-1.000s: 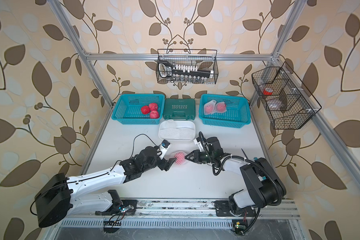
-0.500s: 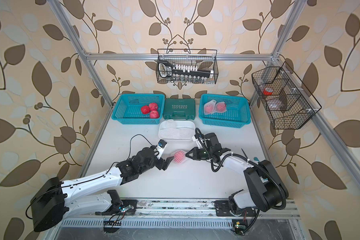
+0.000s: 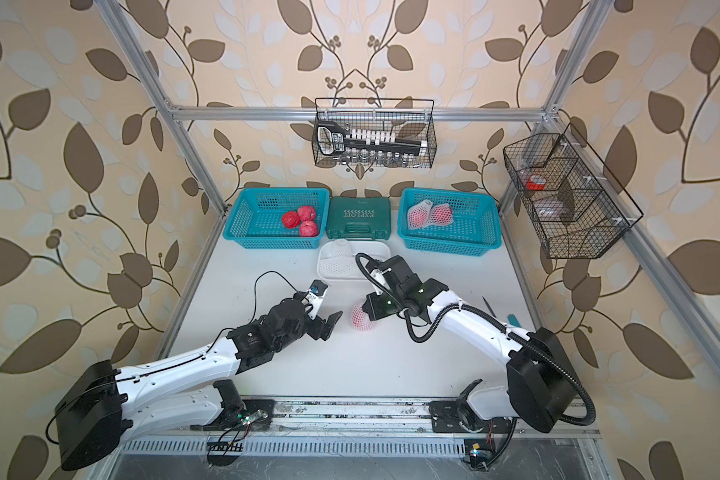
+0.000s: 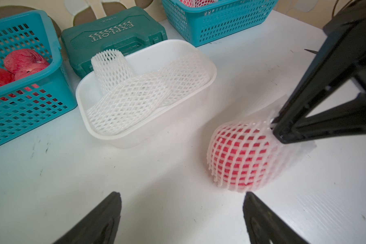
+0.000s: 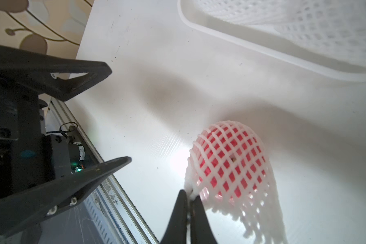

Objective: Remove foam nets from apples
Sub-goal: Remove the foam net from the apple.

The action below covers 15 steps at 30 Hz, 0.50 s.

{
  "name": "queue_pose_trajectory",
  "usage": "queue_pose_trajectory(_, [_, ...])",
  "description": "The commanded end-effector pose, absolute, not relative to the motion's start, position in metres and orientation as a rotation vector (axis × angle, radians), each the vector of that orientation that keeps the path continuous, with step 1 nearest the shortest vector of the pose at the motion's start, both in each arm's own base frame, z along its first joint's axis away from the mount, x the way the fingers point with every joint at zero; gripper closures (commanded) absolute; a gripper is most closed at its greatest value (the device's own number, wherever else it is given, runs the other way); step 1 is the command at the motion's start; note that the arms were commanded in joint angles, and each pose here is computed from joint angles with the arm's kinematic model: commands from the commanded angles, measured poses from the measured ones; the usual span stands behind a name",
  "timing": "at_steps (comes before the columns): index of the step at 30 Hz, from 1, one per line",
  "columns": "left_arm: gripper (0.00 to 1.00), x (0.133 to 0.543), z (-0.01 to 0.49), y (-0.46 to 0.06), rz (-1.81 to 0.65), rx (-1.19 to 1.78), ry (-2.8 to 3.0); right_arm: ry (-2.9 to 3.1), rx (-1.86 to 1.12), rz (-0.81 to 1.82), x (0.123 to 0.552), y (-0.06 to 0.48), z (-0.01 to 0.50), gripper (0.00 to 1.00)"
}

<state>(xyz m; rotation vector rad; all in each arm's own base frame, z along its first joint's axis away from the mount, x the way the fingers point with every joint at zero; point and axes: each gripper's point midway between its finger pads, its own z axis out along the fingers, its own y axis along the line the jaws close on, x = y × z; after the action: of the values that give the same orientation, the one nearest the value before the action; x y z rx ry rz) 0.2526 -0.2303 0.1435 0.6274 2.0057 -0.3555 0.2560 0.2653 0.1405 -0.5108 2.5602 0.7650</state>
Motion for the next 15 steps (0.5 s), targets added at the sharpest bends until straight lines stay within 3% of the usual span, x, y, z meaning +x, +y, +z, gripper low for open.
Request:
queue_pose_trajectory(1, [0.08,0.26,0.149,-0.226,-0.332,0.585,1.995,2.585,-0.518,0.596,0.26,0.252,0.139,0.93])
queue_pose_trajectory(15, [0.06,0.264,0.149,-0.226,-0.312,0.59,2.004,2.506,-0.614,0.642,0.263,0.281,0.164,0.92])
